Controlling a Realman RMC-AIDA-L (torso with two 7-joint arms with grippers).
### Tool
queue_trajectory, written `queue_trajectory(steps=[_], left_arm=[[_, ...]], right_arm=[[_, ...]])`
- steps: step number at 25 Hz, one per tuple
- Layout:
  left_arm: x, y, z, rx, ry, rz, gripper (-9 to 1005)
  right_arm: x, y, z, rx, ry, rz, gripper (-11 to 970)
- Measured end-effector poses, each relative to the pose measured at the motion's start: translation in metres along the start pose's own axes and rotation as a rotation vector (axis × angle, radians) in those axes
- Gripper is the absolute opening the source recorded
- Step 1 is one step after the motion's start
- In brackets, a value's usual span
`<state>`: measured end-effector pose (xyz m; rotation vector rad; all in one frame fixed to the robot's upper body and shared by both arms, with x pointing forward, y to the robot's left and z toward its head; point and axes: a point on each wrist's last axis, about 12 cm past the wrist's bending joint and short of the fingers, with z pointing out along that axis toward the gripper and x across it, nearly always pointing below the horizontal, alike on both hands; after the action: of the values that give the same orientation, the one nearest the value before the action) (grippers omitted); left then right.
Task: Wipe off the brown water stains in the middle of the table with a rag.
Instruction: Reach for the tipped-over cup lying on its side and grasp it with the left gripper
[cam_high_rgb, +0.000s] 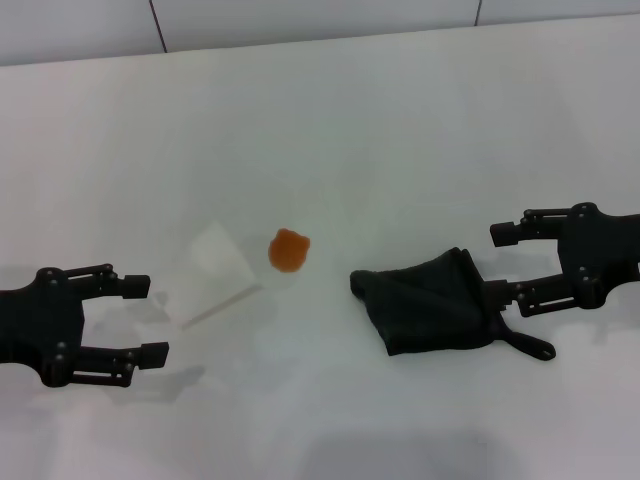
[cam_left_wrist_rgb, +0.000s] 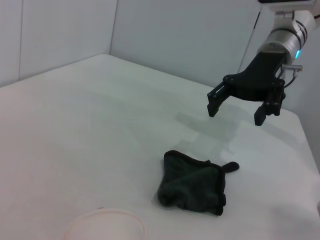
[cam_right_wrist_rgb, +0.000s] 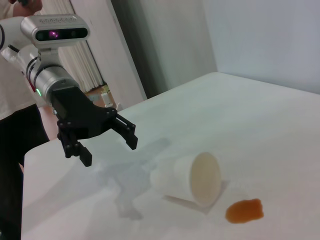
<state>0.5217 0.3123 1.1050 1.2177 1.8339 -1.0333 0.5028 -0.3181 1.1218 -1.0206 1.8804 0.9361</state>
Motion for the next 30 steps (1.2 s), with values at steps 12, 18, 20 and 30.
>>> queue_trajectory(steps=[12, 18, 20, 30], left_arm=[[0.0, 0.0, 0.0, -0.001, 0.0, -0.001, 888], [0.0, 0.0, -0.001, -0.006, -0.004, -0.001, 887], [0.0, 0.0, -0.002, -0.008, -0.002, -0.002, 887], [-0.024, 0.012, -0.027, -0.085, 0.074, -0.059, 887]], right_arm=[[0.001, -0.001, -0.003, 0.018, -0.004, 0.007, 840], [0.001, -0.001, -0.003, 0.018, -0.004, 0.006, 840], [0.001, -0.001, -0.003, 0.018, -0.004, 0.006, 840], [0.0, -0.002, -0.003, 0.017, -0.004, 0.001, 840]])
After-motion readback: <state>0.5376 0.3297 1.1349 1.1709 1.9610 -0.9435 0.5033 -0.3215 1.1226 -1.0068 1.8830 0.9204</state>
